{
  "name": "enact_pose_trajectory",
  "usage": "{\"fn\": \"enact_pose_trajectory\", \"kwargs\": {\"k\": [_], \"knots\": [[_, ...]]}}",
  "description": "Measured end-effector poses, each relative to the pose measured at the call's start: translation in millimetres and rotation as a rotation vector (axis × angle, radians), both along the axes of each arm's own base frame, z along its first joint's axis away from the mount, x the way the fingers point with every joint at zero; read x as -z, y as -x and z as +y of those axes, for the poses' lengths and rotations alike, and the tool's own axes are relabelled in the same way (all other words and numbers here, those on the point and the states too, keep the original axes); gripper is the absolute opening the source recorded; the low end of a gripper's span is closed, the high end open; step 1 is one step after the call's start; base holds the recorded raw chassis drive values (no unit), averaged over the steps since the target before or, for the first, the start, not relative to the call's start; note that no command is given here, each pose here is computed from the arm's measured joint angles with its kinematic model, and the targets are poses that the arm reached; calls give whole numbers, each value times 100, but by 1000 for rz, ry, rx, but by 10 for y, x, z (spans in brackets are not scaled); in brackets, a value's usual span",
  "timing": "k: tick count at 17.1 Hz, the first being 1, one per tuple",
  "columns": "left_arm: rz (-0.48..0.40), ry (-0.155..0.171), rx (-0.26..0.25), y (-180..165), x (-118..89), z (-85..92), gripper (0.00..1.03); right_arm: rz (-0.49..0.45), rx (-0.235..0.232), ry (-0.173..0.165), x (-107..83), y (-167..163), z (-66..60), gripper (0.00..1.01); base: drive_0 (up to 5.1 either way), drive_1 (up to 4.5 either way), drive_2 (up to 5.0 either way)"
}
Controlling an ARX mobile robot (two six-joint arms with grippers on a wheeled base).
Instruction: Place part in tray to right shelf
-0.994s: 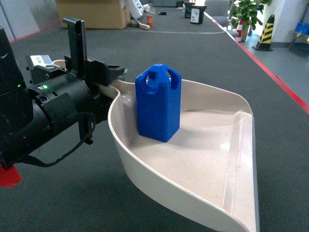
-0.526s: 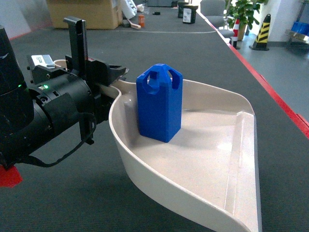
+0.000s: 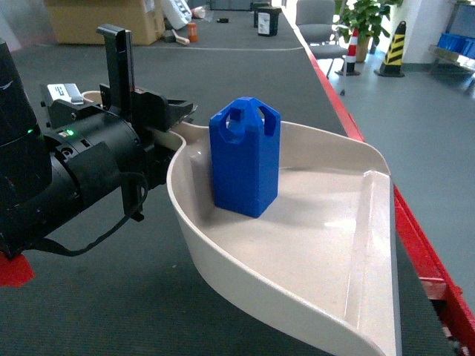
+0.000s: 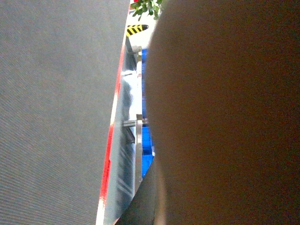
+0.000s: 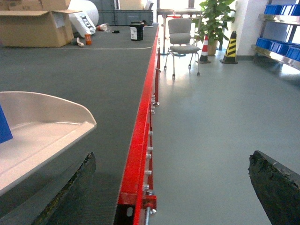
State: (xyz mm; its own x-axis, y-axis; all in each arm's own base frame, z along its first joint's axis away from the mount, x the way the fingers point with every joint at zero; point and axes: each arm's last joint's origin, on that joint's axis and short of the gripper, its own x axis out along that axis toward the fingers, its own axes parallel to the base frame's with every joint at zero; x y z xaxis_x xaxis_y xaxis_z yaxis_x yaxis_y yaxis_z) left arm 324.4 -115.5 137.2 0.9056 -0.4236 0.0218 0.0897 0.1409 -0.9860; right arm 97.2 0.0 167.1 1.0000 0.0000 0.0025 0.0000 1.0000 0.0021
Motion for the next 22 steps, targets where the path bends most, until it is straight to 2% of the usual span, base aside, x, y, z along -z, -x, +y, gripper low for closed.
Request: {"fn": "enact_pose_trajectory", "kwargs": {"k": [22], "knots": [[-1,0,0,0,-2,0,12,-2,0,0,-2,0,0,98,497,-241,-241]]}}
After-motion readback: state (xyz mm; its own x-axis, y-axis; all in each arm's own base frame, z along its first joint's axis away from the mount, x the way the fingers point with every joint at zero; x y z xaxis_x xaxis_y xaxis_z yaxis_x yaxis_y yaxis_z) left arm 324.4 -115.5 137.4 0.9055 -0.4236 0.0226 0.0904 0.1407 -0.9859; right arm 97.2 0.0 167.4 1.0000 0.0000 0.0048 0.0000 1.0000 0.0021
